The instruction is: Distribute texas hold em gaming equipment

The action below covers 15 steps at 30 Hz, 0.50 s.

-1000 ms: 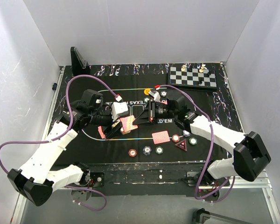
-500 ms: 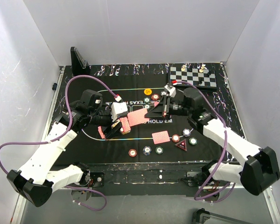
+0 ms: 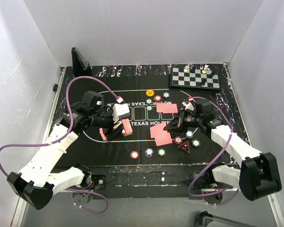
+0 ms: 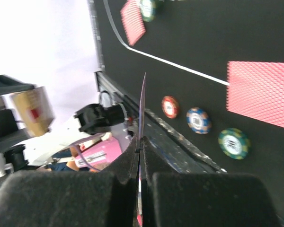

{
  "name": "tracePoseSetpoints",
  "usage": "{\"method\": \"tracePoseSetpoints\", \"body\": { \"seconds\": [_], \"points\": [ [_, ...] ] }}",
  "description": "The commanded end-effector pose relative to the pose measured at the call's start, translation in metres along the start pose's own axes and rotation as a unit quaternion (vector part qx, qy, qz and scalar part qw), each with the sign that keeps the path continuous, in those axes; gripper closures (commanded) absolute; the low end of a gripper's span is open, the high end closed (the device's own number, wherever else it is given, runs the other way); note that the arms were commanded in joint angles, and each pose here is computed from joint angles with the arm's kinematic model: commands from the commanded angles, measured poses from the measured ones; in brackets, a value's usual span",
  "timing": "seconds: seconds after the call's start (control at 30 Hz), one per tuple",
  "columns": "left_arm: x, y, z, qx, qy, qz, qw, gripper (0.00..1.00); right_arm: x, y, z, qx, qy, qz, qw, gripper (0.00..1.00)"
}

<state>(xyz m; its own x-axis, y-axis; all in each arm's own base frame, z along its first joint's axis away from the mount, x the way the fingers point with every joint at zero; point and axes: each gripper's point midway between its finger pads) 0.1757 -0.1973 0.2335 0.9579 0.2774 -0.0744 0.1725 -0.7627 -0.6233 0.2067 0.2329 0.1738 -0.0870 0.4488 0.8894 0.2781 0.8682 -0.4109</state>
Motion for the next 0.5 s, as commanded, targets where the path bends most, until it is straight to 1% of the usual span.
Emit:
{"method": "tracePoseSetpoints", "body": {
  "seconds": [0.0,0.33,0.47],
  "points": [
    [-0.004,-0.007,-0.012,-0.024,0.018,0.0,1.0,0.82,-0.043,0.007,0.006,0.014,-0.016,0.062,0.998,0.99],
    [-0.004,-0.008,-0.013,-0.025,0.018,-0.001,1.0,0.82,-0.096,0.019,-0.007,0.019,-0.032,0.162,0.986,0.99],
    [-0.004,-0.008,-0.013,-0.025,0.017,-0.002,1.0,0.82,-0.108,0.023,-0.01,0.026,-0.031,0.183,0.982,0.99]
  ]
}}
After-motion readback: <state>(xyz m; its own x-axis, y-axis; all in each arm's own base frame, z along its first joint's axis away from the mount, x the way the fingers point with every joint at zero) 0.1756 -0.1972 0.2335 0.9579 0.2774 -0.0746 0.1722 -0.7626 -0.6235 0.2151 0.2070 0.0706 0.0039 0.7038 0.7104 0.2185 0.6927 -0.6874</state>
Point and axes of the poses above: each gripper's point midway between its finger pads, its own y axis out along the fingers, its own x axis along the line the jaws close on, z = x × y, and after that the axes turned 4 degrees about -y, right-handed
